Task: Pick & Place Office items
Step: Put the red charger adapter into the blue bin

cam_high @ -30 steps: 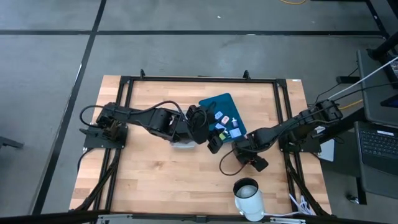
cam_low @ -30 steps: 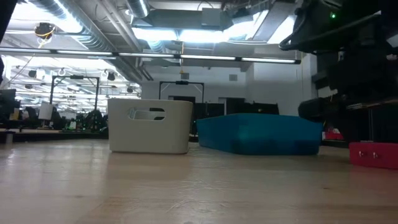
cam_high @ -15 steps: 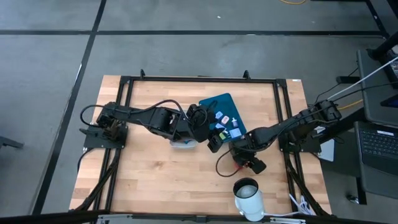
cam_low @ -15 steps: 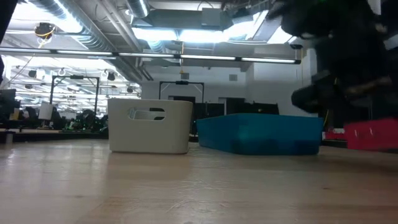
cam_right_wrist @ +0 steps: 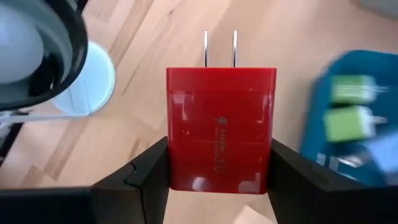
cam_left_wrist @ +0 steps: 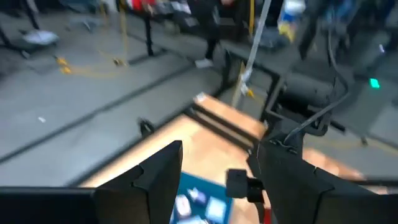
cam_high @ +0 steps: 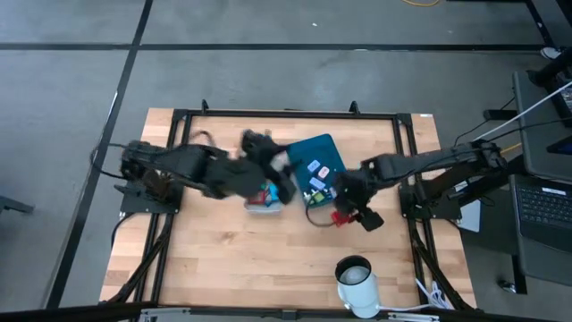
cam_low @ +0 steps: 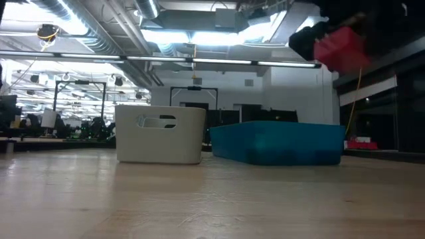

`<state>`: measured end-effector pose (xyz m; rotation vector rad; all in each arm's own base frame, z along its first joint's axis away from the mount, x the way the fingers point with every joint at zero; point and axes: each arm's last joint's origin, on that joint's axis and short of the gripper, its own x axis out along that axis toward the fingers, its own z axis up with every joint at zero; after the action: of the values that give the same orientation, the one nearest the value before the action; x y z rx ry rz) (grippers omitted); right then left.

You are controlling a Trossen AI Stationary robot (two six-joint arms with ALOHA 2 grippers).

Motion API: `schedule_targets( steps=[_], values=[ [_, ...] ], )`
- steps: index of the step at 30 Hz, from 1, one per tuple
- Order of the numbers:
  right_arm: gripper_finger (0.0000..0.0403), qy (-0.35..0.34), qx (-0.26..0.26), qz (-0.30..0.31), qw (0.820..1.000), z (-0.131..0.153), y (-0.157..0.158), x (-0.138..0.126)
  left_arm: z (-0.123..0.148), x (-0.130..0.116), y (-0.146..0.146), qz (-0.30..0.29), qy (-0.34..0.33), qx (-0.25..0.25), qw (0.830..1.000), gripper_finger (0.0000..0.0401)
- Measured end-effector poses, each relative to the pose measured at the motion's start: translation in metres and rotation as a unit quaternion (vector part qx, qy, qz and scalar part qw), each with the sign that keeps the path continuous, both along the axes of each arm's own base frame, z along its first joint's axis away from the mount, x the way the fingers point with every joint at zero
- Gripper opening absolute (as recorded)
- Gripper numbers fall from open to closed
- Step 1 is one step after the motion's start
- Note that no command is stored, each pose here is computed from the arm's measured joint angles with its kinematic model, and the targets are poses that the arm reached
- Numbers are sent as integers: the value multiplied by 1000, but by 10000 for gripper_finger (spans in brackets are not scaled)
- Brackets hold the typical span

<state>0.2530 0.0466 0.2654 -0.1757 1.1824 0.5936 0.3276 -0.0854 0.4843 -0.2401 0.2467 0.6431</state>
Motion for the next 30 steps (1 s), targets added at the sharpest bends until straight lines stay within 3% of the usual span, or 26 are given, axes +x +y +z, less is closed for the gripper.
schedule_targets(
  steps=[5,12,21,30],
  values=[
    [208,-27,-25,-59,998,15,-27,-2,28,-43,-1,20,-31,28,999,207],
    [208,-84,-36,-173,981,19,-71,13,39,-81,5,34,-27,31,999,207],
    [208,-78,-36,-312,946,-1,-142,23,35,-91,10,33,2,32,999,207],
    [208,-84,10,-360,929,-15,-175,28,32,-92,10,35,14,29,999,207]
  ],
)
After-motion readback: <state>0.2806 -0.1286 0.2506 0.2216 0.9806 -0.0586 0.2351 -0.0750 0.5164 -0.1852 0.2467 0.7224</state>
